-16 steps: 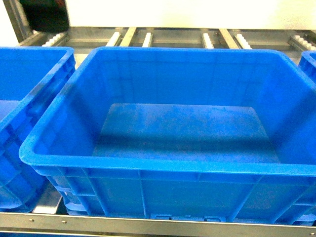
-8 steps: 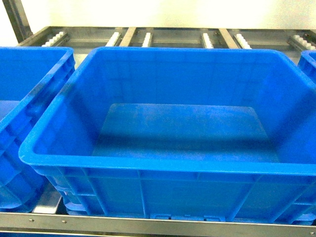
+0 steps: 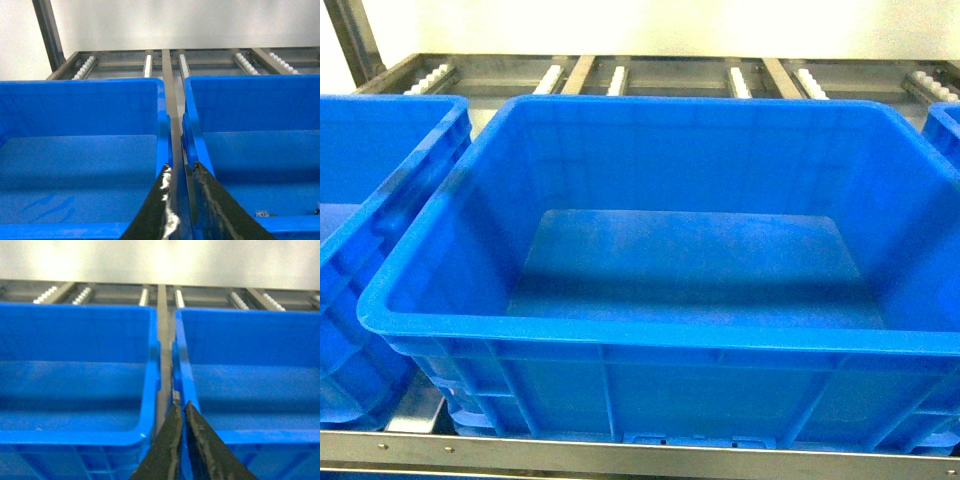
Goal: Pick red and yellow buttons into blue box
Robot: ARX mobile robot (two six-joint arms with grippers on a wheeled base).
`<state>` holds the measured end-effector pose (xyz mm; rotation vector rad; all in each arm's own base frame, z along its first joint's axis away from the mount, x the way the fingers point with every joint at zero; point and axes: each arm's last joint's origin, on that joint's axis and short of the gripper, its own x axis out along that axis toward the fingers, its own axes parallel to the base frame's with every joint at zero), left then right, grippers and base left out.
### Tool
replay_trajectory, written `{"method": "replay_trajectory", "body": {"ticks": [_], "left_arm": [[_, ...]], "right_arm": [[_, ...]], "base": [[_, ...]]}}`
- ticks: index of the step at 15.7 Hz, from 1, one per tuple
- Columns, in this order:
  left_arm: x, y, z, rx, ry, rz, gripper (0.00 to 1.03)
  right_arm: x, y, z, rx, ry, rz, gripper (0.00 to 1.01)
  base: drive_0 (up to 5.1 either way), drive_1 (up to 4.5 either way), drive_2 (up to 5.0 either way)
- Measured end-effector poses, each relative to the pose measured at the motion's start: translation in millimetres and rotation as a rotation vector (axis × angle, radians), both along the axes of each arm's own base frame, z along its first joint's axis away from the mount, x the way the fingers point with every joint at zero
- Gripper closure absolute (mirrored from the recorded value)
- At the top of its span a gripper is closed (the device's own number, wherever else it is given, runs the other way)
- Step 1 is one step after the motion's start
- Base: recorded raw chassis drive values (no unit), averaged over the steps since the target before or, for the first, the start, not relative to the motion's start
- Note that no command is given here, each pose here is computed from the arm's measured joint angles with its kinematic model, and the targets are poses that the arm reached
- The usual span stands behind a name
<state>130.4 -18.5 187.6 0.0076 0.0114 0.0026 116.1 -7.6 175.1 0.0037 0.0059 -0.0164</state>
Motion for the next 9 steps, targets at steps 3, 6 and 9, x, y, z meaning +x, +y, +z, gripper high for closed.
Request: {"method": "replay_trajectory", "body": {"ticks": [3,6,9], "left_arm": [[-6.7,6.8,-5.6,-0.005,-0.009,0.002,1.01],[-11.9,20.1,-11.0,-0.007,-0.006,0.024,1.01],[-16.1,18.3,-17.2,-0.007,-0.016,-0.003,1.01]], "right_arm": [[-3.6,7.9,-4.7,-0.004,-0.017,0.019,0.99],[-6.8,7.6,-4.8,-0.004,-0.019,0.017,0.99],[-16.2,7.6,-11.2,-0.004,0.033,0.017,0.99]], "base": [[0.0,0.00,0.0],[0.0,0.00,0.0],[0.0,0.00,0.0]]}}
